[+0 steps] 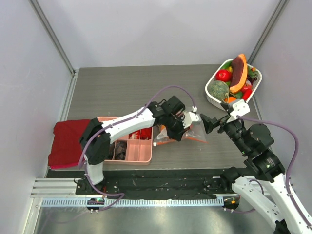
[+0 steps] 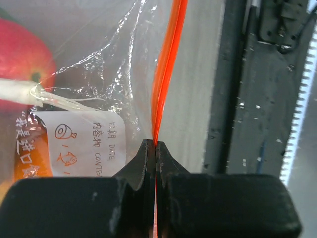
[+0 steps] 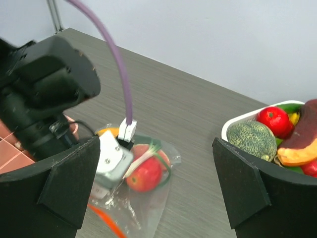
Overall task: Place the food in the zip-top bag and seal the zipper
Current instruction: Place the zipper food storage bag at the center of the board, then reset both arms
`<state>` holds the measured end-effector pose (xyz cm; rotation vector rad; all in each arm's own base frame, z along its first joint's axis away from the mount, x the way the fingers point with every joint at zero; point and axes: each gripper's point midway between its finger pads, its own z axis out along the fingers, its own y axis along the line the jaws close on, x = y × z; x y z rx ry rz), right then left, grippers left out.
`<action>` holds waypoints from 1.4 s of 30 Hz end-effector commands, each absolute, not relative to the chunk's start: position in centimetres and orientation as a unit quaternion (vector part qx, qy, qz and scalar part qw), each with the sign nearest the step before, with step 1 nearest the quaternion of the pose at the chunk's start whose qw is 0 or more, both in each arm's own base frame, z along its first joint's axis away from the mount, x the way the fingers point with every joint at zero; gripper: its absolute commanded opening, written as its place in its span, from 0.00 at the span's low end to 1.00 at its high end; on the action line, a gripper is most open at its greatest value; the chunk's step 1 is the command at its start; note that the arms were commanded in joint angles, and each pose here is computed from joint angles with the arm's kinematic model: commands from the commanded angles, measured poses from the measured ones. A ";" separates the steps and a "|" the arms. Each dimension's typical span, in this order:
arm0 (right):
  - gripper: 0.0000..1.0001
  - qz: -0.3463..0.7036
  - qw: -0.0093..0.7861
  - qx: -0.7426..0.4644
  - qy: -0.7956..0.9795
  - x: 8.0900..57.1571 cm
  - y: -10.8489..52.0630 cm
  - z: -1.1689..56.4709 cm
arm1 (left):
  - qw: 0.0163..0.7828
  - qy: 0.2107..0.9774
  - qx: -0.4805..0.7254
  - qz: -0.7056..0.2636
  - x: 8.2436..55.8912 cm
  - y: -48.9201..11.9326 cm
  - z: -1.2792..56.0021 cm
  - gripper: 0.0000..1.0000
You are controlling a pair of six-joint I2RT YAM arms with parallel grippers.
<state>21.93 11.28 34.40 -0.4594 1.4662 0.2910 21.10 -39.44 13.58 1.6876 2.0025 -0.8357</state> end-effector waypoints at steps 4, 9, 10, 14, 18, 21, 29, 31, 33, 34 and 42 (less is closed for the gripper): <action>1.00 0.129 0.701 -0.165 0.681 22.2 10.2 34.2 | 0.143 0.745 0.529 -0.382 16.6 -41.0 13.9 0.00; 1.00 0.125 0.689 -0.156 0.697 22.4 9.9 33.2 | 0.130 0.754 0.513 -0.389 15.4 -41.5 13.1 0.17; 1.00 0.123 0.682 -0.157 0.704 22.5 9.9 32.9 | 0.133 0.751 0.516 -0.391 15.4 -41.4 13.7 0.23; 1.00 0.121 0.666 -0.145 0.721 22.6 9.6 33.2 | 0.185 0.735 0.510 -0.407 16.6 -40.2 19.6 0.59; 1.00 0.136 0.649 -0.125 0.738 22.8 9.6 33.4 | 0.264 0.737 0.459 -0.421 20.1 -37.5 26.7 1.00; 1.00 0.148 0.636 -0.113 0.749 23.2 9.8 33.8 | 0.298 0.750 0.412 -0.422 22.7 -34.2 30.2 1.00; 1.00 0.187 0.572 -0.078 0.795 24.6 10.2 32.8 | 0.370 0.824 0.234 -0.359 29.2 -21.4 33.8 1.00; 1.00 0.193 0.558 -0.063 0.805 24.7 9.8 31.8 | 0.386 0.840 0.202 -0.322 29.3 -18.8 33.7 1.00; 1.00 0.209 0.552 -0.044 0.806 24.6 9.9 31.4 | 0.389 0.865 0.179 -0.261 28.9 -15.5 32.0 1.00; 1.00 0.218 0.543 -0.037 0.810 24.6 9.8 30.6 | 0.387 0.874 0.168 -0.240 28.7 -14.5 31.2 1.00; 1.00 0.225 0.518 -0.034 0.824 23.6 9.7 27.1 | 0.291 0.925 0.150 -0.192 24.0 -11.4 24.8 1.00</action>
